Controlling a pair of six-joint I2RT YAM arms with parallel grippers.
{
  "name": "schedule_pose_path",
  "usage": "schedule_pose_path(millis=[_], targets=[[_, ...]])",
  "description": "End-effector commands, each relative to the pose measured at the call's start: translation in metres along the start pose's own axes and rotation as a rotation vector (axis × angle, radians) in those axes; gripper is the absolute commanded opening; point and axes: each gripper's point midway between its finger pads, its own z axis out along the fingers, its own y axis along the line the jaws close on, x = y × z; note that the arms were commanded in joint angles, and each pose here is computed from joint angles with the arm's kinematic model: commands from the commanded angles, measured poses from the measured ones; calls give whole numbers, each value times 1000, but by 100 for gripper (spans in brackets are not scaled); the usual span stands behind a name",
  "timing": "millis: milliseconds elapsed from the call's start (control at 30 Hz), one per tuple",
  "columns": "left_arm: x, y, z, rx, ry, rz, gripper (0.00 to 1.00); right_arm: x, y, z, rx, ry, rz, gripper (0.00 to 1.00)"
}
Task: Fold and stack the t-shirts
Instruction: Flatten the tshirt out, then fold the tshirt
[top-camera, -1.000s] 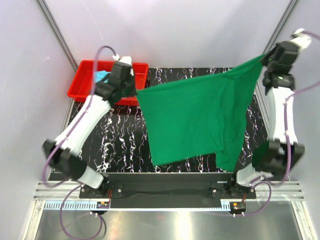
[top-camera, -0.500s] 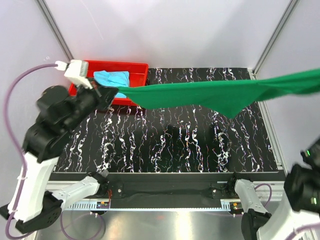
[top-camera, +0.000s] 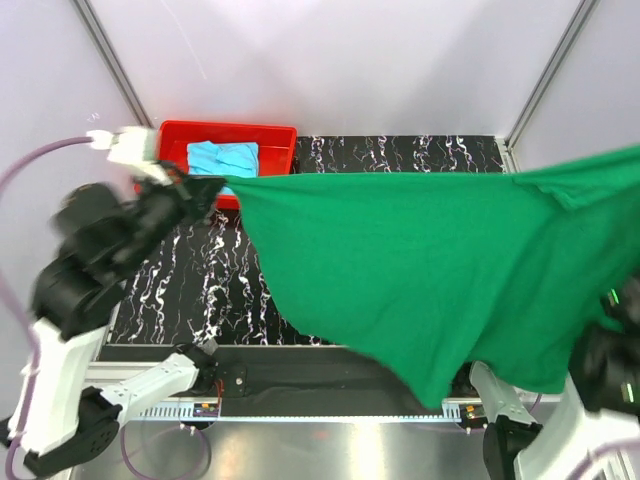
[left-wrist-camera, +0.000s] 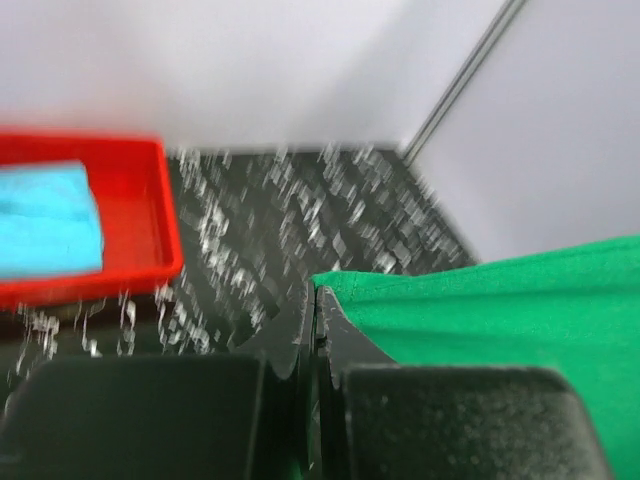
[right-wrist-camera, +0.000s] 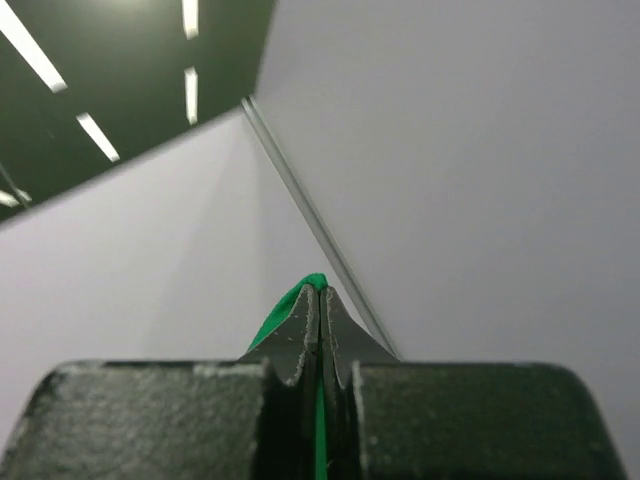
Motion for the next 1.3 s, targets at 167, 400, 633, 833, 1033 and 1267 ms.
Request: schedule_pose_path(millis=[167,400,633,833,1033,1267], targets=[[158,94,144,-348,377,173,0,333,-76,58,110,450,-234,0],[259,179,219,-589,603,246,0,566,-143,40,125,803,-341,0],[276,226,234,-753,651,243,0,655,-143,34,69,961,-255,0],[285,233,238,-749,686,266,0,686,-146,25,56,1040,-233,0],[294,232,244,-726,714,258,0,689,-147,24,60,1059,-244,0],[295,234,243,-746,726,260,0,687,-149,15,82,1101,-238,0]])
